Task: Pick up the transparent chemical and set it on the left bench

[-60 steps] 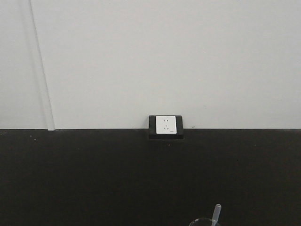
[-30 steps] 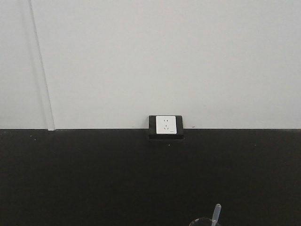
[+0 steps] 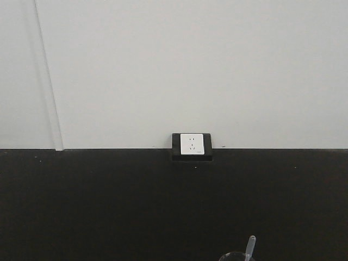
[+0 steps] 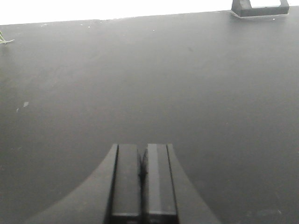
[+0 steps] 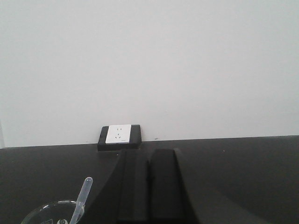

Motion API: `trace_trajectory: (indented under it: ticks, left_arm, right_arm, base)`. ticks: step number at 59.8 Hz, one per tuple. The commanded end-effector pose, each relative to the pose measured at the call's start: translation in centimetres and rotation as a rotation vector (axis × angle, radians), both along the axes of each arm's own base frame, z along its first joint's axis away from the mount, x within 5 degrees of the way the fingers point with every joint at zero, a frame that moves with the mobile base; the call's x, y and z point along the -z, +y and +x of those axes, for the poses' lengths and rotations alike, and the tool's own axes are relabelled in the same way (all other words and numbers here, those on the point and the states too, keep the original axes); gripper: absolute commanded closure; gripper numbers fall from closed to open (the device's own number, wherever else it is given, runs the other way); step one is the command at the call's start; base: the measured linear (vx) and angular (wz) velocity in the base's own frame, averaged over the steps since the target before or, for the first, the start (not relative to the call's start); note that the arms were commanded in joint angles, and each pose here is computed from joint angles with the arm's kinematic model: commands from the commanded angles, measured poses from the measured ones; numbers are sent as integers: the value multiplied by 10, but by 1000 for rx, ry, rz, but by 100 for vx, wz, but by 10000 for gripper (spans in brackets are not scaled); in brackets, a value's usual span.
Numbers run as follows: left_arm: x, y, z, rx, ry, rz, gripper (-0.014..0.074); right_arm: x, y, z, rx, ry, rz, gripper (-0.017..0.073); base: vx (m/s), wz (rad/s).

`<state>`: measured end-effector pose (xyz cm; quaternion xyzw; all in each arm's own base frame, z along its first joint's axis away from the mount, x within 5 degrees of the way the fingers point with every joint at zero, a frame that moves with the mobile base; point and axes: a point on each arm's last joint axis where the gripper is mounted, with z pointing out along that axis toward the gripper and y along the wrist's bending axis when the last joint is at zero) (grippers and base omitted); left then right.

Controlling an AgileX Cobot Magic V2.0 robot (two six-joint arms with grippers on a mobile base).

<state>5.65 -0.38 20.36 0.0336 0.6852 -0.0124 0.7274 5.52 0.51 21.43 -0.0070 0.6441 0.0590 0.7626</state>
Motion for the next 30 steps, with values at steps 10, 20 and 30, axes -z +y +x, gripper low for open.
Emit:
trace_trajectory:
  ticks: [10, 20, 30]
  left_arm:
    - [-3, 0, -1, 1, -81, -14, 597]
    - [-3, 0, -1, 1, -81, -14, 597]
    - [-3, 0, -1, 1, -81, -14, 597]
  right_arm:
    - [-58, 0, 0, 16, -53, -47, 562]
    - [-90, 1, 20, 19, -9, -76, 562]
    - [-102, 3, 36, 11, 6, -48, 562]
  base:
    - [0, 0]
    - [0, 0]
    - [0, 0]
